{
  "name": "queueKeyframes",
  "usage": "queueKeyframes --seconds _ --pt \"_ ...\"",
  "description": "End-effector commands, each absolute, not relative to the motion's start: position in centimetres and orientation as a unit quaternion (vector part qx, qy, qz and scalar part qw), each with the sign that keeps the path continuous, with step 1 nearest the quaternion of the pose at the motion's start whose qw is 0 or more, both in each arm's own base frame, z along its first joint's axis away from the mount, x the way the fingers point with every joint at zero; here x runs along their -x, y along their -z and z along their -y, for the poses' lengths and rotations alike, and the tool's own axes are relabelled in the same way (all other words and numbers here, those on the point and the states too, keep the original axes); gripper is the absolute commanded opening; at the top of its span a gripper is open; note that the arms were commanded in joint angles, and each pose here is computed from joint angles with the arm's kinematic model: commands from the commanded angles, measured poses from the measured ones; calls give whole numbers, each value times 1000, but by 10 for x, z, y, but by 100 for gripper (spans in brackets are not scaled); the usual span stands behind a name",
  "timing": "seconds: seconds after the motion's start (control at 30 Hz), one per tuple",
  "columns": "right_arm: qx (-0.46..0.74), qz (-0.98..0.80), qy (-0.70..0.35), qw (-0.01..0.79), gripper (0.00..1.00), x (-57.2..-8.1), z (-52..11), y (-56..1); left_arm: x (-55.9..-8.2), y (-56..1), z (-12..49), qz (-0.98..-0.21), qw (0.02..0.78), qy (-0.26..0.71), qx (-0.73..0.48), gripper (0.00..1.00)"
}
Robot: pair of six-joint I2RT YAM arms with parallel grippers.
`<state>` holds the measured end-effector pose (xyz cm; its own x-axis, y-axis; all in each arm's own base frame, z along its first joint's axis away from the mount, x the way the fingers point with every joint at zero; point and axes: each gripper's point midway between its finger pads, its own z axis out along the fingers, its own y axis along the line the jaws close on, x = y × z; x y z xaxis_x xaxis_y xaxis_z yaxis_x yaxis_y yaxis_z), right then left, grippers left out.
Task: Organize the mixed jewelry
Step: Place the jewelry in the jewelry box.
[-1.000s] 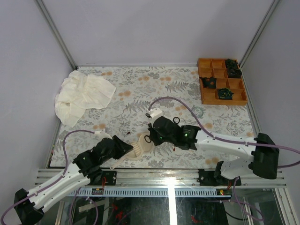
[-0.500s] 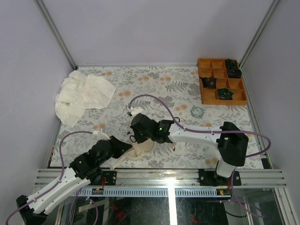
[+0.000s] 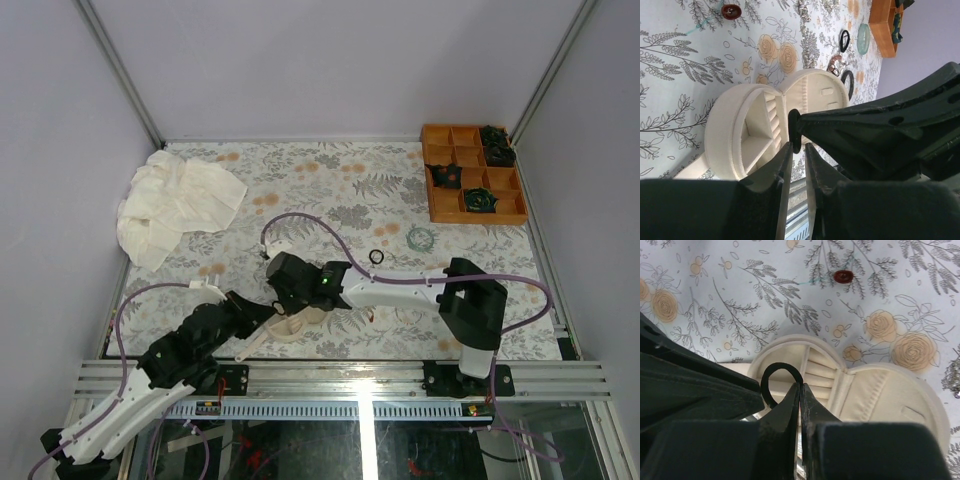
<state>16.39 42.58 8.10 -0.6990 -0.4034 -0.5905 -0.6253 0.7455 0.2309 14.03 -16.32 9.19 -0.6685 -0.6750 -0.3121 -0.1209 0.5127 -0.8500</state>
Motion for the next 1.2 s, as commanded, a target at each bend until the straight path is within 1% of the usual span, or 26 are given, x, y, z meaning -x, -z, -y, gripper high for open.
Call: queueKeyframes --seconds 0.0,0.3,0.37,0.73,0.9,1.17 --pt "296 -888 -232 265 0 -156 -446 -96 -135 -88 156 -819 324 410 238 14" --pt "307 -890 -224 253 0 -150 -451 -84 -136 -103 160 -808 334 430 225 4" --pt "309 -891 -221 250 0 -149 -451 -82 -136 -101 160 -809 333 428 225 0" --pt "311 -893 -210 247 0 -150 -453 -73 -136 -94 156 -814 329 417 238 0" --pt "316 -893 -204 246 3 -149 -455 -70 -136 -93 156 -814 329 414 240 0" --pt "319 -895 -189 249 4 -150 -452 -67 -135 -91 156 -816 326 412 241 0"
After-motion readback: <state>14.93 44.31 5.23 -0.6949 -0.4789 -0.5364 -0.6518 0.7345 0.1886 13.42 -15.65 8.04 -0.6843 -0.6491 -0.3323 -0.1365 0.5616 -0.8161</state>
